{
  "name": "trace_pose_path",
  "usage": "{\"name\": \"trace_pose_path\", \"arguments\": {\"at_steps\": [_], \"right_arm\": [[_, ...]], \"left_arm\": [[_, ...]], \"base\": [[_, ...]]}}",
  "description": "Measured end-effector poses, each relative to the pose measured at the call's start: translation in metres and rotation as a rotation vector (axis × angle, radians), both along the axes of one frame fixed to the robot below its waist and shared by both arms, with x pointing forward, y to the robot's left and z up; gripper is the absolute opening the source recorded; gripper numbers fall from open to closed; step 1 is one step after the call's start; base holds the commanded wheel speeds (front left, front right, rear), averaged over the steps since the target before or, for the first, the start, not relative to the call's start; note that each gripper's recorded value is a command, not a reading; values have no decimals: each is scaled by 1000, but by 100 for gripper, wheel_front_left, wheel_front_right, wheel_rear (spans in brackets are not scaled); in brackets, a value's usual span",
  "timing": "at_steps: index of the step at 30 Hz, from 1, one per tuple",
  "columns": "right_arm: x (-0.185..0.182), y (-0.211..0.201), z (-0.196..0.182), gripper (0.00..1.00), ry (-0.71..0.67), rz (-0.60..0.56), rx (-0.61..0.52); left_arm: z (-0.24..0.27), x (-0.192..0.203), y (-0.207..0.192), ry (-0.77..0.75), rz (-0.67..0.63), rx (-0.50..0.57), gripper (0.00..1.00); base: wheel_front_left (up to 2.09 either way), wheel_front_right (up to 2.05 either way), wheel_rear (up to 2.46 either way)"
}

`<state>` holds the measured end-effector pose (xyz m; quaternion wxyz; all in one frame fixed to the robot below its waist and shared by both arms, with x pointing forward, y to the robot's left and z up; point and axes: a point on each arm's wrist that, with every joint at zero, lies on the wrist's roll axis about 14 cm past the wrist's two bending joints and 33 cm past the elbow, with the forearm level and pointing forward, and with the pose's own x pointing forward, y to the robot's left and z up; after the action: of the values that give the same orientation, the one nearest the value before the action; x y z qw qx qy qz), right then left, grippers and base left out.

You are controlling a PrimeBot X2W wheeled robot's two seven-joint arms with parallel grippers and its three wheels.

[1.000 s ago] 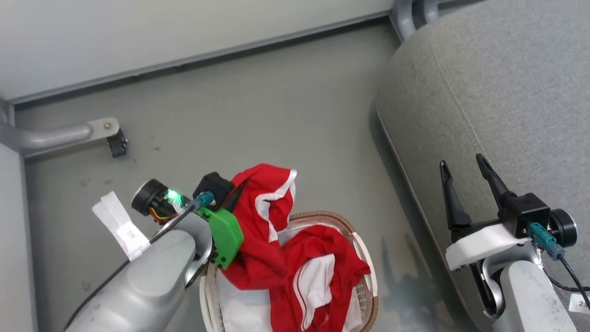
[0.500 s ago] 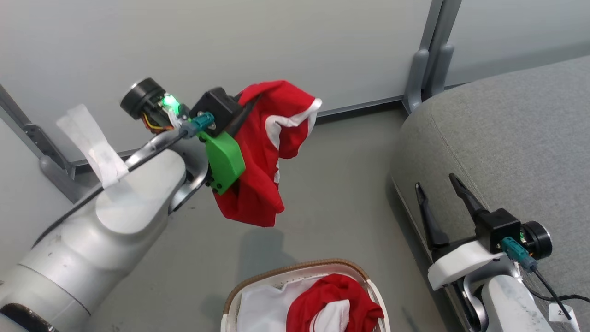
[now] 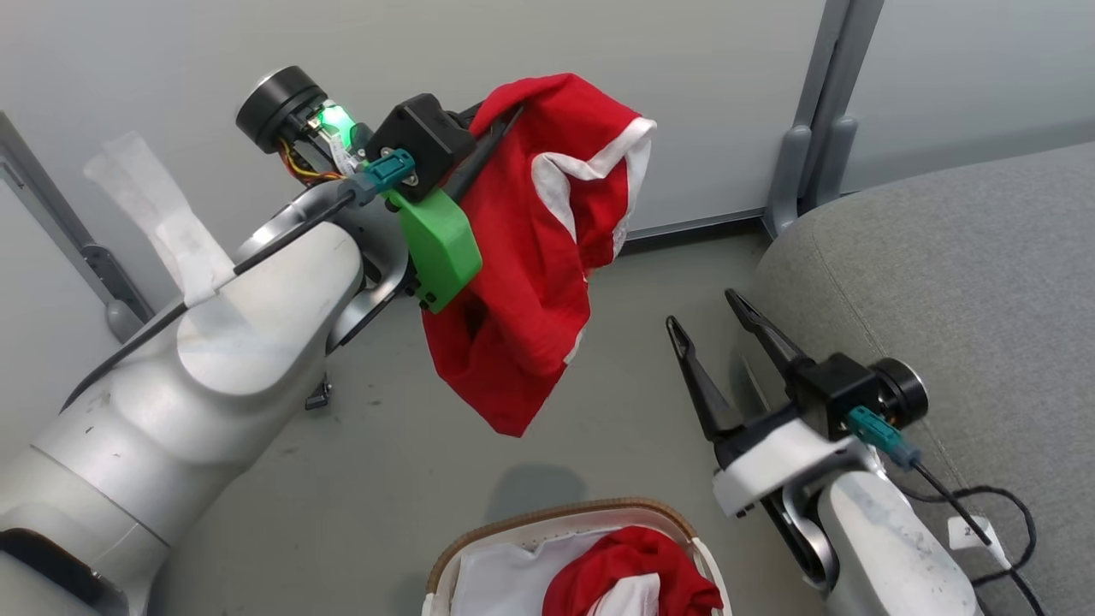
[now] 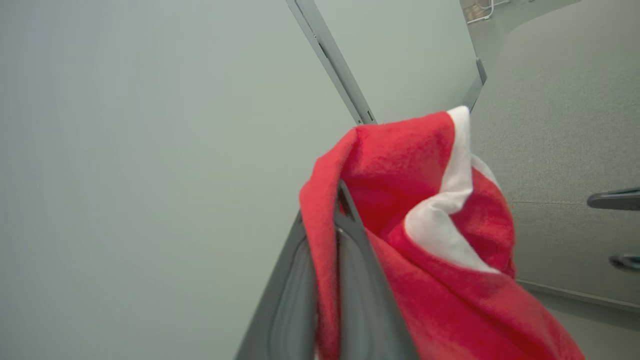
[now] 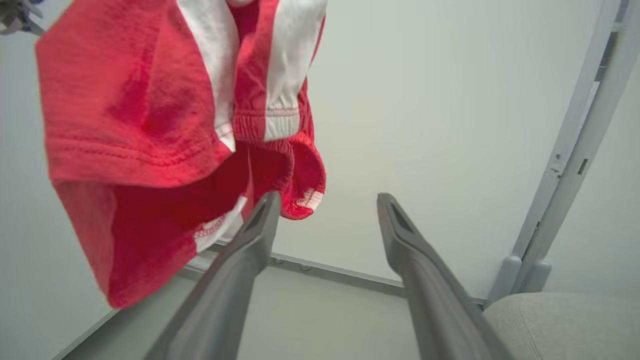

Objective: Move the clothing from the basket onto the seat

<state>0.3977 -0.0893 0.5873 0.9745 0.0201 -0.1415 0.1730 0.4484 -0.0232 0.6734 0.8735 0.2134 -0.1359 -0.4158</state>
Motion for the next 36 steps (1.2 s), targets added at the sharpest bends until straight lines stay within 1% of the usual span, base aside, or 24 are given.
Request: {"name": "trace_pose_path", "arguments": {"at_steps": [4,8,12,17,21,22,23,24,30,31,32,33,34,35,36], "right_arm": [[8,24,27,100,-70,72,-16],[18,42,48,100,-120,121,-43],[28,53,47,100,-111,146,-86],[38,63,37,100,-77,167,-131],[43,66,38,100,-73,174,-138],[44,67,35,72,-64,176,-137],[45,68,31,23,-50,177,-139],[45,68,29,0,-42,177,-141],[49,62,30,0,-38,160,-135],[49,61,31,0,-39,156,-134],[49,59,32,0,-40,150,-133],[49,58,32,0,-40,145,-130],[50,56,32,0,-40,141,-128],[50,54,32,0,-40,135,-125],[50,51,33,0,-39,125,-118]], "left_arm": [[1,-4,-2,-1,-7,-3,0],[-1,-5,-1,1,-9,-4,0],[-3,-10,-5,11,-20,-13,0],[-4,-18,-10,20,-44,-25,0],[-7,-25,-12,35,-64,-38,0],[-9,-27,-12,41,-66,-39,0],[-11,-28,-12,47,-68,-42,0],[-12,-29,-12,51,-70,-46,0],[-24,-35,-7,95,-70,-86,0],[-27,-35,-6,105,-67,-100,3],[-30,-36,-4,119,-64,-116,25],[-35,-37,-2,134,-57,-130,58],[-39,-38,0,145,-53,-141,96],[-44,-40,2,156,-50,-152,100],[-49,-42,3,168,-47,-164,100]], "base": [[0,0,0],[0,0,0],[0,0,0],[0,0,0],[0,0,0],[0,0,0],[0,0,0],[0,0,0],[0,0,0],[0,0,0],[0,0,0],[0,0,0],[0,0,0],[0,0,0],[0,0,0]]}}
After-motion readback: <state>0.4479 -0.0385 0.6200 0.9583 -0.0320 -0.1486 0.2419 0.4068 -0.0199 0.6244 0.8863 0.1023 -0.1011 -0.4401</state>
